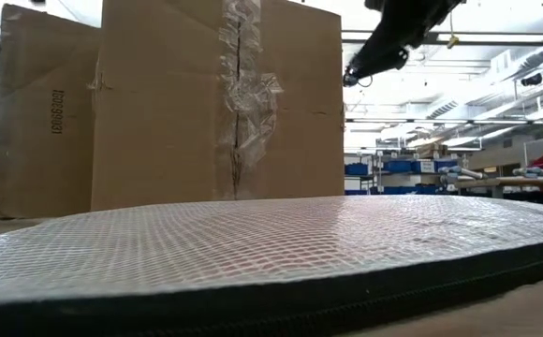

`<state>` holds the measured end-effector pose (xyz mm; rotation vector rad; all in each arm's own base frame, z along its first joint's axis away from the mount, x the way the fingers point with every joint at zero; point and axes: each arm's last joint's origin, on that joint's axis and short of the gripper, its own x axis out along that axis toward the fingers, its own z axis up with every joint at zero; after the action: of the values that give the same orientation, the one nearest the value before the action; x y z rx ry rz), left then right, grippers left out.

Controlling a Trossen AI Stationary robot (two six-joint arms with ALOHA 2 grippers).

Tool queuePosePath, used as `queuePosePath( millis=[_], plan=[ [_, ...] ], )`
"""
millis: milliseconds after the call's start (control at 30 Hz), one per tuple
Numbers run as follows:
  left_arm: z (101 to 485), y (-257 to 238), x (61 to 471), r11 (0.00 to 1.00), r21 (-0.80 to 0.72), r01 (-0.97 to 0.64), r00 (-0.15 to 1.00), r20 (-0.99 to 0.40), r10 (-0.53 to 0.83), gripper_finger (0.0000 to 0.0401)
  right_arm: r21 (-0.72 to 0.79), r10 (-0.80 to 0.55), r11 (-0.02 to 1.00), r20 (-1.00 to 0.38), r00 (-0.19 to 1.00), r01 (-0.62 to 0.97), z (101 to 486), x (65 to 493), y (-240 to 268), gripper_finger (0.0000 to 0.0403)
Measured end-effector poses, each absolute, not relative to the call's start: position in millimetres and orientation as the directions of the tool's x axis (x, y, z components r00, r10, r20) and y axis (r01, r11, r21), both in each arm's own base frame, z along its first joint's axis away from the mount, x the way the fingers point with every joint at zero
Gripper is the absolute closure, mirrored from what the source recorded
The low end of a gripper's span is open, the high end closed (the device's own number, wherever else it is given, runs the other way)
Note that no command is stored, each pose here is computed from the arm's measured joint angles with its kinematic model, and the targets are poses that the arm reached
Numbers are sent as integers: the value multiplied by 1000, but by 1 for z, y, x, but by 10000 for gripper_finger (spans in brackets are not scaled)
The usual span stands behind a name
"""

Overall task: Unpack boxes
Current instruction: Break down the cardboard box until it is fully flat using the red cutter

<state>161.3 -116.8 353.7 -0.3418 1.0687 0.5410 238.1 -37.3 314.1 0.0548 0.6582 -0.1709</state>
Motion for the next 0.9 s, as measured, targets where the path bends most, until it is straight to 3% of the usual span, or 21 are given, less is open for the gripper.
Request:
queuePosePath(
  millis=[233,400,567,700,900],
  plan=[
    [319,-112,169,787,100,-608,378,-836,398,232,18,-78,994,-578,812,108,304,262,-45,97],
    [303,-106,177,755,134,-642,440,-742,506,232,-45,-97,995,-517,851,86,310,266,-48,105],
    [303,-101,185,726,94,-681,462,-714,526,232,-84,-121,992,-472,873,92,315,267,-50,110],
    [323,-102,190,722,8,-692,501,-714,488,232,-50,-122,993,-456,882,111,324,262,-49,110],
    [388,-104,193,689,-286,-667,650,-676,349,232,248,-88,942,-465,881,225,382,241,-44,110]
  ],
)
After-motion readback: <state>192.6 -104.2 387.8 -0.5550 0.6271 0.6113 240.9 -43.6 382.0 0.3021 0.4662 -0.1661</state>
